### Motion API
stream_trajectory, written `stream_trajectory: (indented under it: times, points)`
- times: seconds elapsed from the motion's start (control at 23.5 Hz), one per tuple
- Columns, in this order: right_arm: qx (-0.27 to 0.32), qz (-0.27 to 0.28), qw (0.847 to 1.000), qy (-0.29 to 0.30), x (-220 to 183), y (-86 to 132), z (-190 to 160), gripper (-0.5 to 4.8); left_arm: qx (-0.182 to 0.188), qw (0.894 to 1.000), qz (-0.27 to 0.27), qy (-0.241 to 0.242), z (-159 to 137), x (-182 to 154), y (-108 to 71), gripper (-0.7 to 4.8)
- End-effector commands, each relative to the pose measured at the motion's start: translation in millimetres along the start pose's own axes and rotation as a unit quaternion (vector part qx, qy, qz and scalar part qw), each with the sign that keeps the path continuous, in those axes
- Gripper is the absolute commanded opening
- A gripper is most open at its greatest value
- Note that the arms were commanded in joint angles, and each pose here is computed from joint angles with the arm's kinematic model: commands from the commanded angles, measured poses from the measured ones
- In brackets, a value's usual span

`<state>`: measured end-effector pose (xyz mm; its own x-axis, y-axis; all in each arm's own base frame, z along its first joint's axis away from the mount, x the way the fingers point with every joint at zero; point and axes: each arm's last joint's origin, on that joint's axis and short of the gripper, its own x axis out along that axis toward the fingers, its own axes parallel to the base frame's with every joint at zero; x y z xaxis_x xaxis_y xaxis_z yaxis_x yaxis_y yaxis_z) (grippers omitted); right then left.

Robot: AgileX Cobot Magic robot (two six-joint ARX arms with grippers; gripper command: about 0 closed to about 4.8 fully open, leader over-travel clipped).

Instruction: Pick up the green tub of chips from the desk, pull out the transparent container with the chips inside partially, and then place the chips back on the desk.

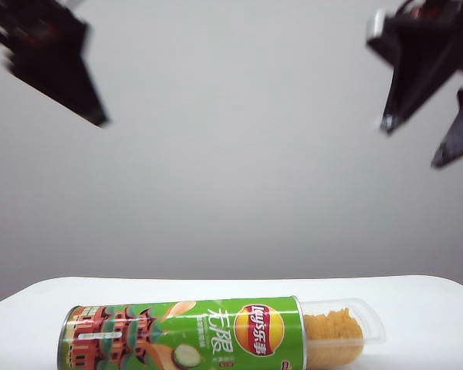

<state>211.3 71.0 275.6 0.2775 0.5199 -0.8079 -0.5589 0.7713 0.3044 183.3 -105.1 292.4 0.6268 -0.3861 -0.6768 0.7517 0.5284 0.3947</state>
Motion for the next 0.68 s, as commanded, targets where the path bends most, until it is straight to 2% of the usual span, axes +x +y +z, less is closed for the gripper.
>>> stream_trajectory:
  times: [0.04, 0.13, 0.26, 0.38, 0.43, 0.6, 0.64, 0.68]
  points:
    - [0.008, 0.015, 1.0, -0.021, -25, 15, -12, 4.79, -0.056, 0.997, 0.02, 0.041, -21, -49, -13.0, 4.54]
    - [0.009, 0.005, 0.999, -0.031, -37, 21, -20, 4.79, -0.076, 0.995, 0.045, 0.046, -33, -72, -19.9, 4.2]
    - [0.009, -0.026, 0.996, -0.088, -50, 27, -26, 4.79, -0.083, 0.988, 0.131, 0.025, -50, -99, -27.9, 4.21]
    - [0.008, -0.055, 0.968, -0.243, -65, 34, -36, 4.79, -0.135, 0.962, 0.212, -0.107, -84, -134, -50.2, 4.06]
    - [0.014, -0.063, 0.953, -0.296, -66, 34, -40, 4.79, -0.162, 0.944, 0.247, -0.147, -96, -141, -57.6, 3.93]
    - [0.012, -0.096, 0.916, -0.389, -65, 32, -53, 3.94, -0.217, 0.907, 0.297, -0.205, -119, -145, -70.7, 3.93]
    - [0.013, -0.111, 0.902, -0.417, -67, 31, -60, 3.61, -0.226, 0.907, 0.293, -0.202, -121, -143, -71.5, 3.93]
    - [0.012, -0.113, 0.894, -0.433, -67, 30, -64, 3.28, -0.233, 0.909, 0.285, -0.194, -122, -140, -72.1, 3.92]
